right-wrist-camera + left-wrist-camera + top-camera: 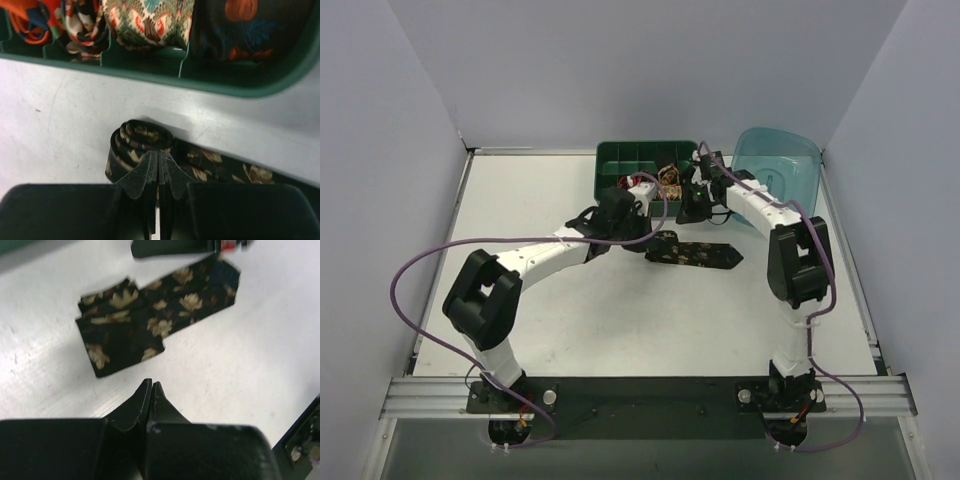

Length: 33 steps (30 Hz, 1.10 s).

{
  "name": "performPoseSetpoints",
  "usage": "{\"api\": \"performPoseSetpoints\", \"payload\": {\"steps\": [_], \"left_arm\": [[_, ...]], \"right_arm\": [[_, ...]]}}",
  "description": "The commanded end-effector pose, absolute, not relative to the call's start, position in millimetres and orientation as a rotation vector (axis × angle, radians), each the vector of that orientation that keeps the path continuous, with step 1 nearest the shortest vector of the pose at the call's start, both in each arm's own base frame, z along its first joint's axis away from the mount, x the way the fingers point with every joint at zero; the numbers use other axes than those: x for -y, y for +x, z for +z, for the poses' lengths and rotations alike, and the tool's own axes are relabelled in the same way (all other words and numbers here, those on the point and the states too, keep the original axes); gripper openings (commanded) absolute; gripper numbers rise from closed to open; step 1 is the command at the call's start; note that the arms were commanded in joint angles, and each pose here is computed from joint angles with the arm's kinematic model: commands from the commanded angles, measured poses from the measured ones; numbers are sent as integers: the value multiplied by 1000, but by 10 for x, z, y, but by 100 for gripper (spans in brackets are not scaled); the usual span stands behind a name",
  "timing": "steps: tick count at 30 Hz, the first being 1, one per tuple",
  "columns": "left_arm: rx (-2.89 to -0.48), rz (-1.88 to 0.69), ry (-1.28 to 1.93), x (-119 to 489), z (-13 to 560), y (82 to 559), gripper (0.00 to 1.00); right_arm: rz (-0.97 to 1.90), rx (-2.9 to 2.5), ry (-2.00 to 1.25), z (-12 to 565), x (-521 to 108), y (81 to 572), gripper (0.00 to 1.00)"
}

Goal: Roll the ties
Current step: Roll the tie at the center of the board.

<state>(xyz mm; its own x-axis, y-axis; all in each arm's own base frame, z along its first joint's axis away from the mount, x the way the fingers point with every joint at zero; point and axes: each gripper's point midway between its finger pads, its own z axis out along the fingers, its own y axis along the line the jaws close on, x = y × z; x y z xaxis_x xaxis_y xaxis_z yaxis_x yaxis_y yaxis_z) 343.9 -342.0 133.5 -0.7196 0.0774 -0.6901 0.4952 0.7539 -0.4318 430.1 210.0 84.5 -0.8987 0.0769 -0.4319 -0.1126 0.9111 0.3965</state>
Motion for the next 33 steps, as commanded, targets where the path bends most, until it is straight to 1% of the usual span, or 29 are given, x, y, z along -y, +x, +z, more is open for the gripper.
{"api": "performPoseSetpoints", "payload": {"steps": [1, 4, 11, 18, 19, 23, 33], "left_arm": [[-2278, -818, 495, 3366, 1201, 3260, 0], [-2299, -822, 530, 3355, 1037, 3110, 0], [-2332, -812, 610, 3481, 739, 2982, 0], [-2377, -809, 629, 3610, 472, 3035, 0], [-2336, -823, 624, 3674, 517, 3100, 0], [-2336, -808, 603, 3716, 434, 3185, 0], [-2301, -782, 566, 3838, 466, 3414, 0]], "right_arm": [[529, -2680, -58, 691, -2179, 4368, 0], [501, -2692, -66, 622, -2210, 4424, 0], [469, -2708, -62, 494, -2231, 4494, 0], [469, -2740, -82, 371, -2296, 4429, 0], [474, -2742, -91, 361, -2320, 4414, 0], [479, -2761, -105, 299, -2344, 4376, 0], [509, -2784, -169, 272, -2449, 4236, 0]]}}
